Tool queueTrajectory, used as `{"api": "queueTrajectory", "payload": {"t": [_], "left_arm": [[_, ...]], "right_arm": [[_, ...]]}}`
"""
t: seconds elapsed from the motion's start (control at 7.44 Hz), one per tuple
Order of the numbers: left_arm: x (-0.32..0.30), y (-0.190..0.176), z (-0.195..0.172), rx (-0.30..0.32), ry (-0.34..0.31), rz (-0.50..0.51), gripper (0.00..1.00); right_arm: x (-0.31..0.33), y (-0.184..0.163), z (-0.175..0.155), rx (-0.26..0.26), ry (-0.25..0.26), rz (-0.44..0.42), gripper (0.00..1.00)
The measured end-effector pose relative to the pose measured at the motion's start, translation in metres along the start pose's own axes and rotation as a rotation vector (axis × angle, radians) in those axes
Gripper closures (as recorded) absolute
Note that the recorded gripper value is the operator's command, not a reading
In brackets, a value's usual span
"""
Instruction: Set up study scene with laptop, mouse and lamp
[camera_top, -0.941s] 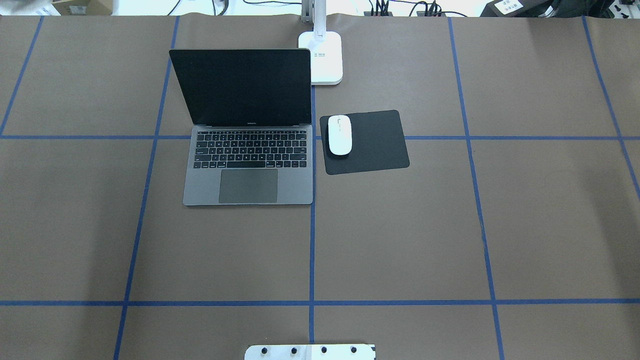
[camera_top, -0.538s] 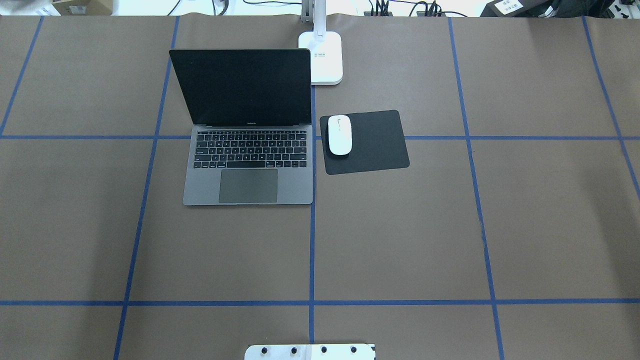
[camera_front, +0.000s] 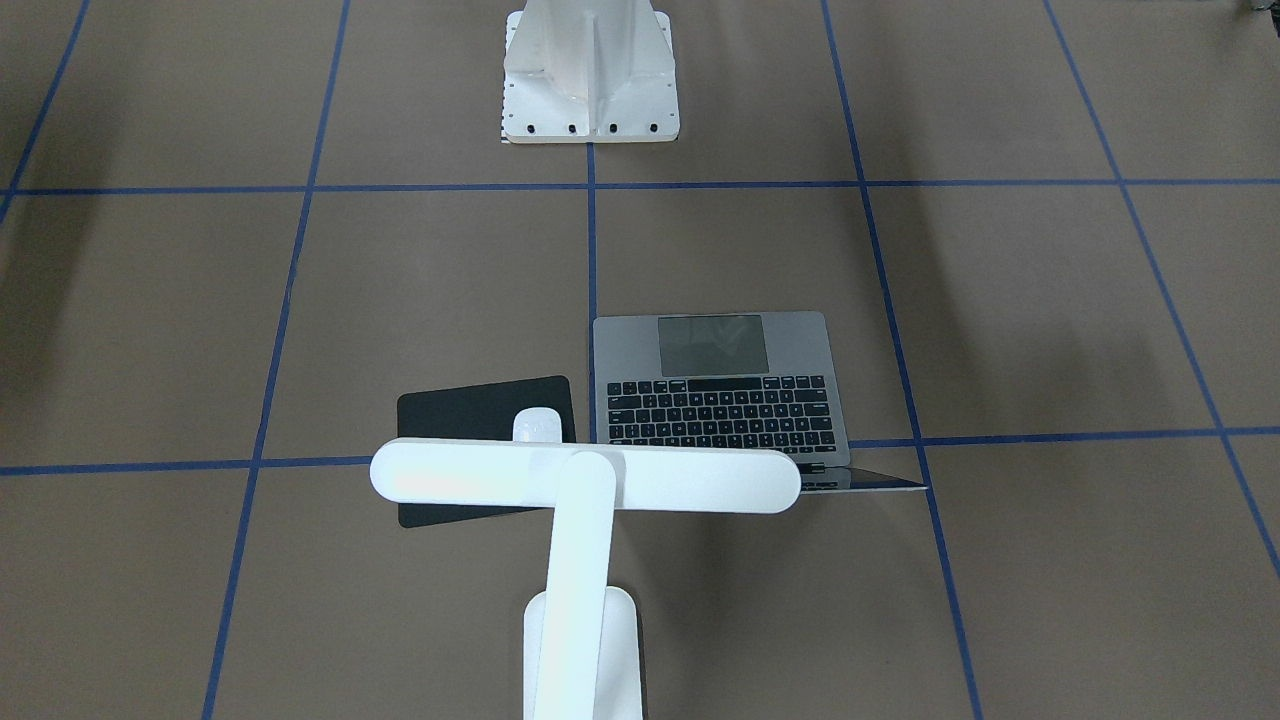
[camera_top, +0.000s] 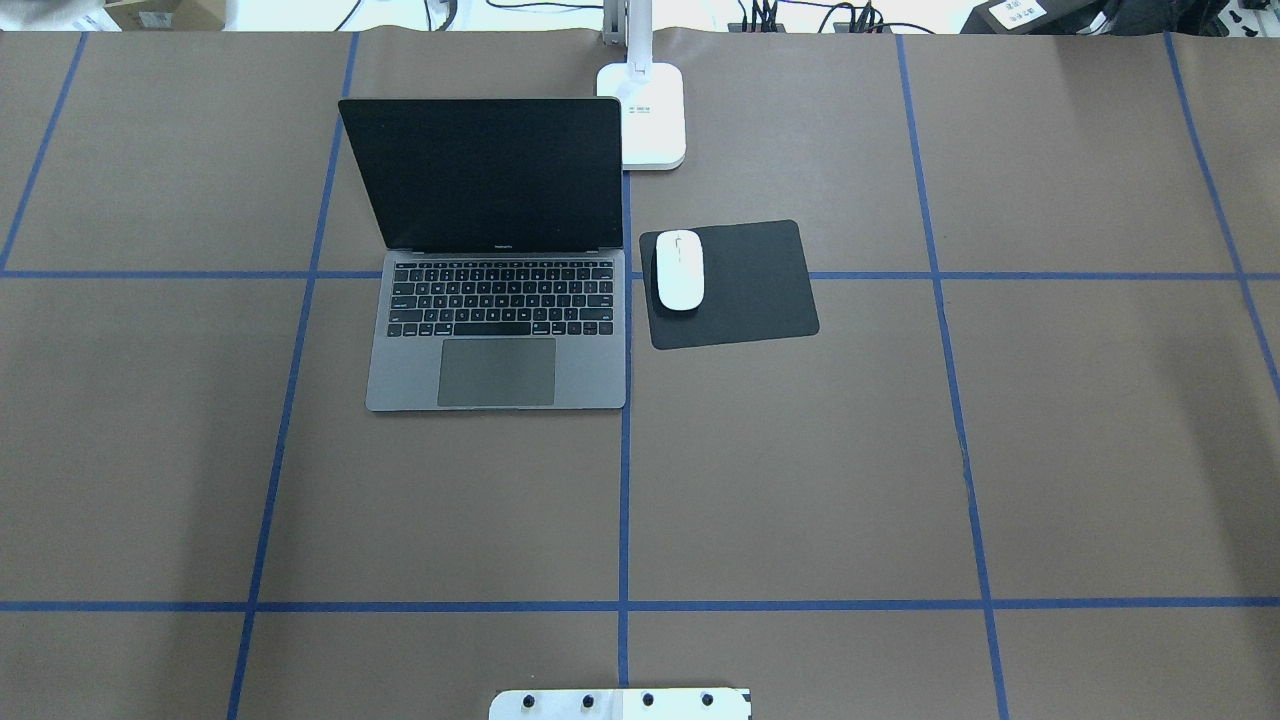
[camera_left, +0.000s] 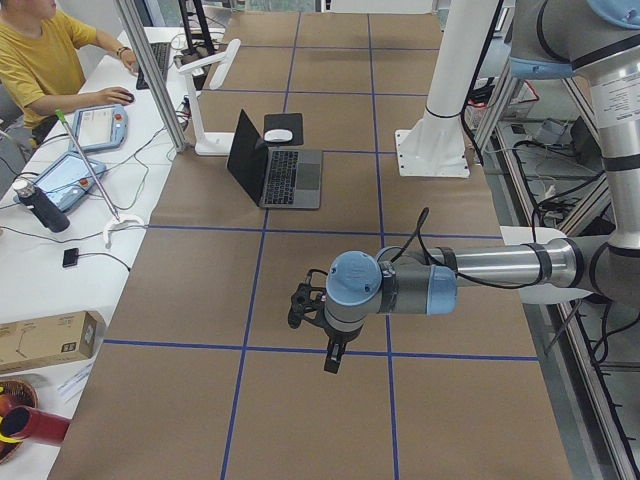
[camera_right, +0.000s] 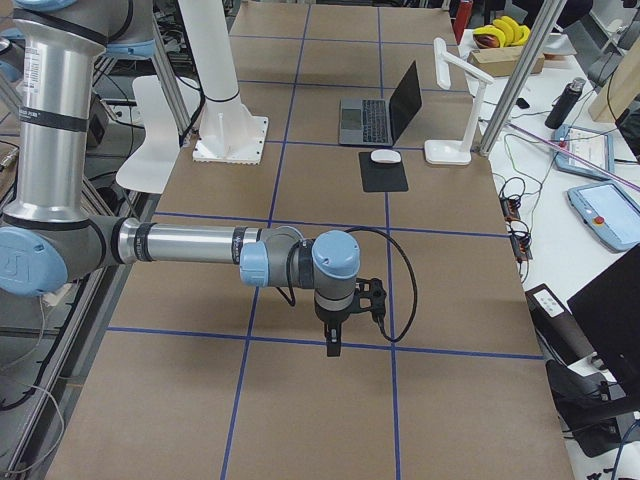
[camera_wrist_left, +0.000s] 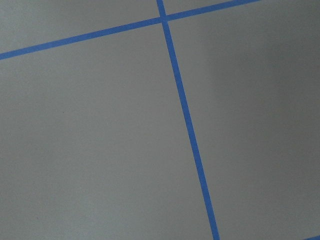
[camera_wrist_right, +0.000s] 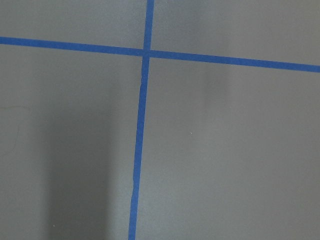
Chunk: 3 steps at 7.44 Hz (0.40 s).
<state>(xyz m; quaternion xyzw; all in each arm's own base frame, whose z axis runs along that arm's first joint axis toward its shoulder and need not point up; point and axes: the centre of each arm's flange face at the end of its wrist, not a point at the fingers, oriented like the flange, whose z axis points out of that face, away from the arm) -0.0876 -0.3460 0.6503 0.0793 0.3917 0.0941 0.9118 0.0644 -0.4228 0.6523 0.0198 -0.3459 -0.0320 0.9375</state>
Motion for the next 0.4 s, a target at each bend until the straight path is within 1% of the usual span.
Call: {"api": "queueTrajectory", "payload": {"t": [0.4], "left_arm": [[0.0013, -0.0004, -0.0015, 0.003, -0.001, 0.002, 0.00]], "right_arm": [[-0.0010, -0.0015, -0.0014, 0.003, 0.000, 0.004, 0.00]]}}
